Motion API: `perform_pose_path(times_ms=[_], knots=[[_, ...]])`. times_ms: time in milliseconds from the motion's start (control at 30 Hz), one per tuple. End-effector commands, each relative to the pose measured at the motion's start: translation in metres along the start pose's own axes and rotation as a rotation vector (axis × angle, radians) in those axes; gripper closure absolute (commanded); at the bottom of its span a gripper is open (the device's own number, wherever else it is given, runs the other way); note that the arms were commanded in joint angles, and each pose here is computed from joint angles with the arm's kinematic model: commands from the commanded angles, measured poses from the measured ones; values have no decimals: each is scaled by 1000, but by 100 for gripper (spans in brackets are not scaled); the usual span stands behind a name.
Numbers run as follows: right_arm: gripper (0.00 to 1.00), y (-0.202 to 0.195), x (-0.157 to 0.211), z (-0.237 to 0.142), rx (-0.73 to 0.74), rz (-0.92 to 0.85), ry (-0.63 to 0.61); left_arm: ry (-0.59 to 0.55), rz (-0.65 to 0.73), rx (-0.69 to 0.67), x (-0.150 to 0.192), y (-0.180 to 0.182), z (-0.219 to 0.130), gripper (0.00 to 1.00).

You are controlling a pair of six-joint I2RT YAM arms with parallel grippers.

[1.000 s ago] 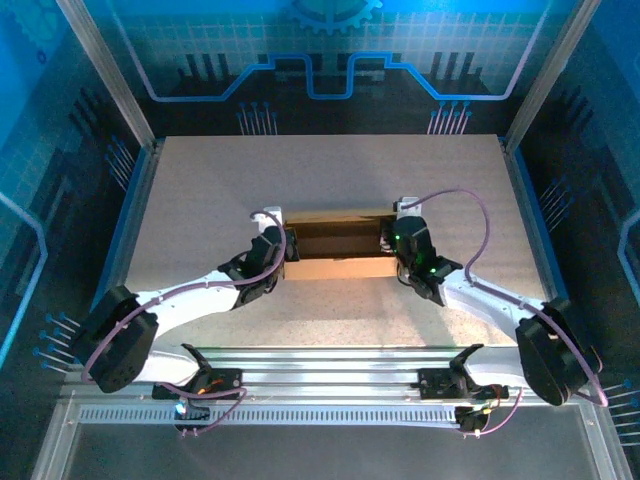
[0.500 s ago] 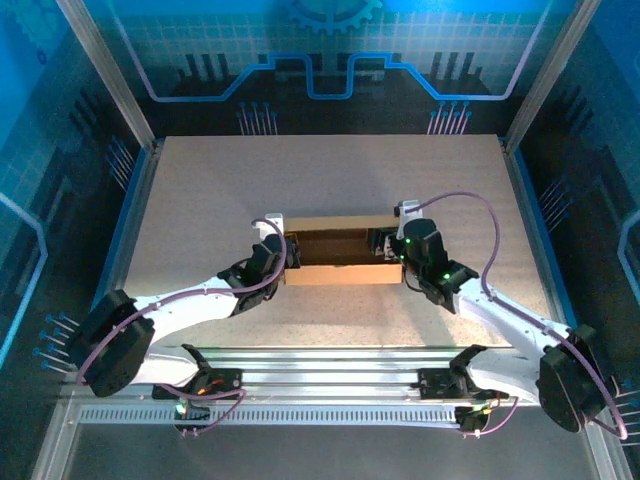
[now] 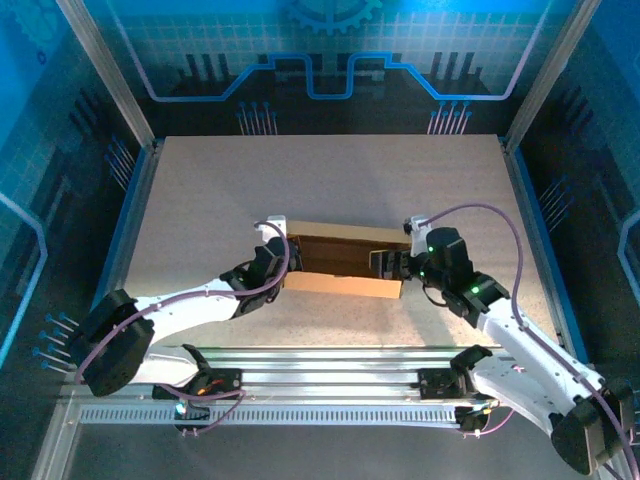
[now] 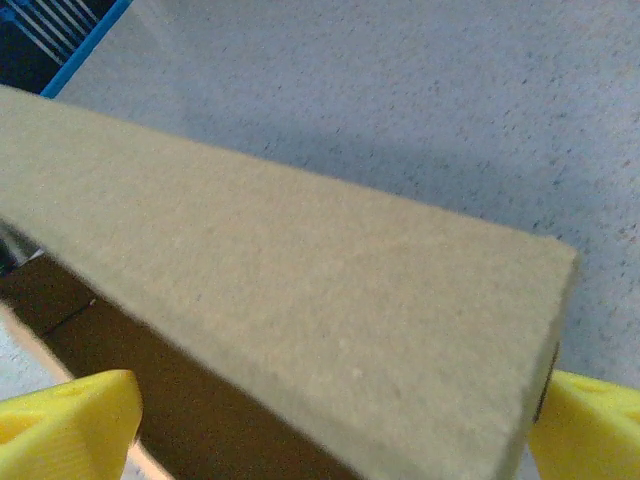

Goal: Fold the paper box

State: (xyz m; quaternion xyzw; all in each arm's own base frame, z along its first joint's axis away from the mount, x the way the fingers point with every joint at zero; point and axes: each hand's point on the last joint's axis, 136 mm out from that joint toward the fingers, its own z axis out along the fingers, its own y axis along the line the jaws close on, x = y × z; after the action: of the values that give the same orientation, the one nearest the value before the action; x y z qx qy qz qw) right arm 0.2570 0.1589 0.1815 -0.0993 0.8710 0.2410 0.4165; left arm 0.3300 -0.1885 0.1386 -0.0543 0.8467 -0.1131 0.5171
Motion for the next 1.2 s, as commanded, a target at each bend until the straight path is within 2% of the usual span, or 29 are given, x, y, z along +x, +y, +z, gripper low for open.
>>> perform_pose_path(times_ms=[0, 133, 300, 467, 600, 800, 867, 1033, 1167], knots=[[2, 8, 17, -21, -47, 4, 69, -4, -6, -23, 9, 4, 0, 84], [4, 8, 10, -41, -27, -1, 54, -18, -3, -24, 11, 5, -3, 84], [5, 3, -8, -62, 14, 6, -24, -46, 1, -14, 14, 6, -9, 85], [6, 20, -32, -67, -86, 40, -56, -57, 21, -9, 21, 6, -13, 84], [13, 38, -48, -61, -177, 76, -47, -65, 22, -10, 24, 9, -18, 83], [23, 55, -24, -20, -323, 157, 55, -90, 33, 3, 26, 10, -27, 78], [25, 55, -16, -11, -337, 177, 66, -90, 48, 17, 29, 9, -31, 72], [25, 57, -4, 2, -359, 196, 115, -49, 76, 45, 41, 11, -41, 59], [23, 58, 1, 7, -373, 197, 143, 0, 97, 74, 53, 16, -53, 56]])
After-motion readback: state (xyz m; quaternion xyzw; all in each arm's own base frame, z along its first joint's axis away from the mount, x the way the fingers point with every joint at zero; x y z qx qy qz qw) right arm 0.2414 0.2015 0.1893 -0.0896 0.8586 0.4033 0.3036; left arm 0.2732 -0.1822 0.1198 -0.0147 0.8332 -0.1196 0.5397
